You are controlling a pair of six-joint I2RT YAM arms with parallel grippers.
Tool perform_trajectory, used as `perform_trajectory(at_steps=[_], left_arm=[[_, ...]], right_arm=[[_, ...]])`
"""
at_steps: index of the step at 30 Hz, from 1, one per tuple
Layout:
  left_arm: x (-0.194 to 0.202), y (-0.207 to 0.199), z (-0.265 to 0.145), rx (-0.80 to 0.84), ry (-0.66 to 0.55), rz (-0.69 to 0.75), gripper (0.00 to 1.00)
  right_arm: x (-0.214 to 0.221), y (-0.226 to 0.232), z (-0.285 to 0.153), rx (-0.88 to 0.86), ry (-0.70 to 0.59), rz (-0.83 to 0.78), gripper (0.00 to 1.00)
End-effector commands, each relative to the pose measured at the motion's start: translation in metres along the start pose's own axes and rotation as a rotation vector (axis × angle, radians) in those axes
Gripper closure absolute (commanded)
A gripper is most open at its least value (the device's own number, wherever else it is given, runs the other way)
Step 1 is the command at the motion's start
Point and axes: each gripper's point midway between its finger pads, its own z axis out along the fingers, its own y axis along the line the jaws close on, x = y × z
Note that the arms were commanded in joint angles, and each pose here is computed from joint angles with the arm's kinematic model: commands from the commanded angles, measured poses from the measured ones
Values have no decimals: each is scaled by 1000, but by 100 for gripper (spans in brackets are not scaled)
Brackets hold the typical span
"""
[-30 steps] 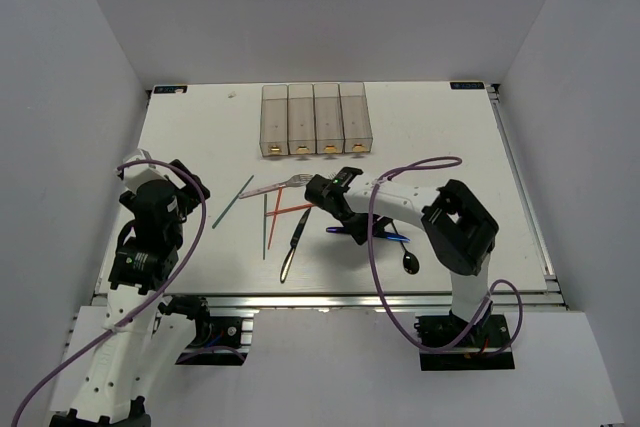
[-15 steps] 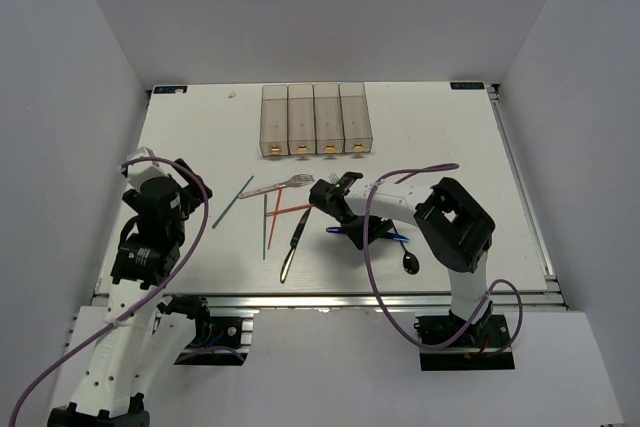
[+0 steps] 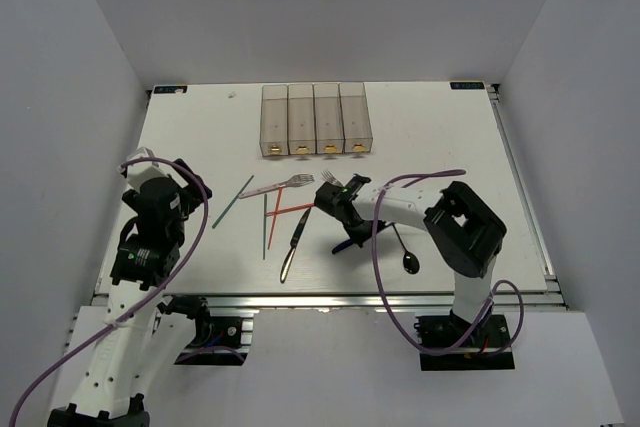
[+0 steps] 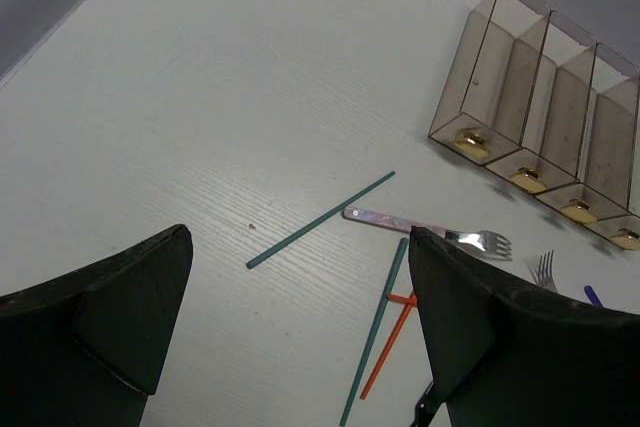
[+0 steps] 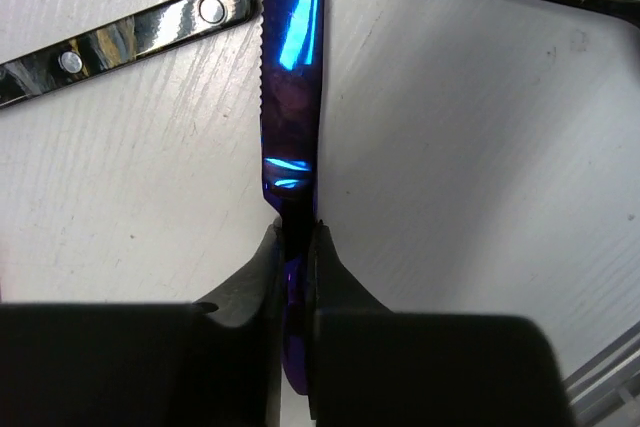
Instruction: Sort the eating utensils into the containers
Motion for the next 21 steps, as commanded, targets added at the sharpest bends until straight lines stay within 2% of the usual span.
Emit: perform_trajectory(at_steps=[1, 5, 10, 16, 21], left_arm=[[-3, -2, -3, 11, -13, -6, 2], [-2, -2, -2, 11, -10, -5, 2], [-1, -2, -2, 7, -7, -2, 2], [-2, -2, -1, 7, -9, -3, 2], [-3, -1, -2, 4, -14, -6, 2]], right_arm=[[25, -19, 39, 113, 63, 354, 100], [28, -18, 36, 82, 96, 386, 100], [4, -12, 7, -11, 15, 412, 100], [-31, 1, -47, -158, -79, 413, 100], [-55, -3, -79, -281, -151, 368, 100]])
